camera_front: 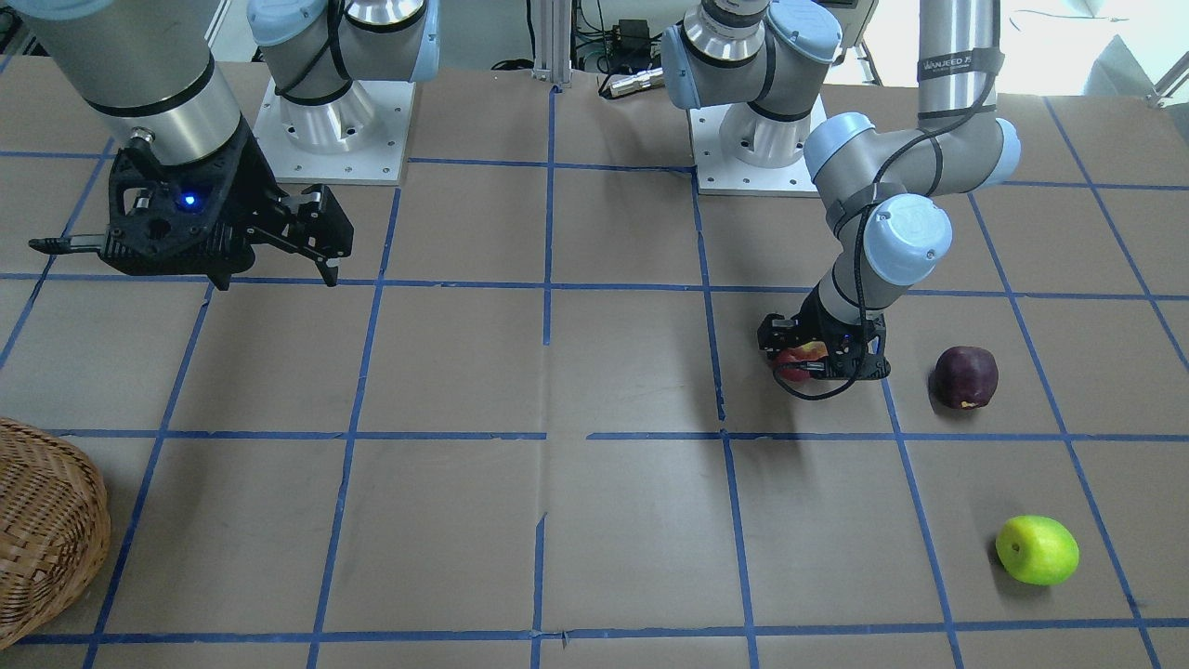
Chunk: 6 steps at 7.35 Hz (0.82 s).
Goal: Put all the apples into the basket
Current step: 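Close the left gripper around the red-yellow apple, then carry the red-yellow apple to the table center, release, withdraw left gripper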
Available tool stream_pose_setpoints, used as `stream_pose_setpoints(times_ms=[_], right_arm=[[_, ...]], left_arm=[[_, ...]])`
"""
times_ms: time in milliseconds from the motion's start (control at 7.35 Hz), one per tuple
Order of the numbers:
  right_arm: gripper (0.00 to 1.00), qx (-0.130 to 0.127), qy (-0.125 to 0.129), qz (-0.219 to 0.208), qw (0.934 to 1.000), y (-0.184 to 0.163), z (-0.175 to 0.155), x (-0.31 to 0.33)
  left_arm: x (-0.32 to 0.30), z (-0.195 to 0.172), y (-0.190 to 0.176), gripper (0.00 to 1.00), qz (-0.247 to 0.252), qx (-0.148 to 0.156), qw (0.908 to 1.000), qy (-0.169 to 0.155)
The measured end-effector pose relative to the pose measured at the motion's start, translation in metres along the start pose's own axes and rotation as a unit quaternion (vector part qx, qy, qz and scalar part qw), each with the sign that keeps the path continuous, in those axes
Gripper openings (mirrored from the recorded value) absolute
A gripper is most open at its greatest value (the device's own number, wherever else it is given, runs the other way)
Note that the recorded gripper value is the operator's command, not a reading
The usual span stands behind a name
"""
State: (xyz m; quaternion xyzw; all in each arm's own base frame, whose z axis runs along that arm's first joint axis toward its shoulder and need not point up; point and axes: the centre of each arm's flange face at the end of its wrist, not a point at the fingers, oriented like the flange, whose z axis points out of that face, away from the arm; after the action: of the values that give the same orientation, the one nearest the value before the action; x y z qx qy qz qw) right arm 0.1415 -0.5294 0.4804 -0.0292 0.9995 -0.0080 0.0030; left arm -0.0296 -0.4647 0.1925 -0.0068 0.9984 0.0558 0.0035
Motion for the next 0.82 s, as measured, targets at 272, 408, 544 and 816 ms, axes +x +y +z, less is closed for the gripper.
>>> stream_pose_setpoints(times_ms=[272, 408, 544, 816], right_arm=[[1.00, 0.000, 0.000, 0.000, 1.0000, 0.000, 0.000, 0.000], [1.00, 0.000, 0.000, 0.000, 1.0000, 0.000, 0.000, 0.000], [1.00, 0.000, 0.000, 0.000, 1.0000, 0.000, 0.000, 0.000], [1.00, 0.000, 0.000, 0.001, 1.0000, -0.001, 0.001, 0.001]], left_arm=[[0.042, -0.025, -0.016, 0.13, -0.020, 0.021, 0.9995, 0.013], [0.087, -0.044, -0.027, 0.13, -0.046, 0.038, 0.9979, 0.027], [0.135, -0.059, -0.035, 0.13, -0.079, 0.051, 0.9945, 0.045], [0.225, -0.072, -0.049, 0.26, -0.153, 0.066, 0.9827, 0.082]])
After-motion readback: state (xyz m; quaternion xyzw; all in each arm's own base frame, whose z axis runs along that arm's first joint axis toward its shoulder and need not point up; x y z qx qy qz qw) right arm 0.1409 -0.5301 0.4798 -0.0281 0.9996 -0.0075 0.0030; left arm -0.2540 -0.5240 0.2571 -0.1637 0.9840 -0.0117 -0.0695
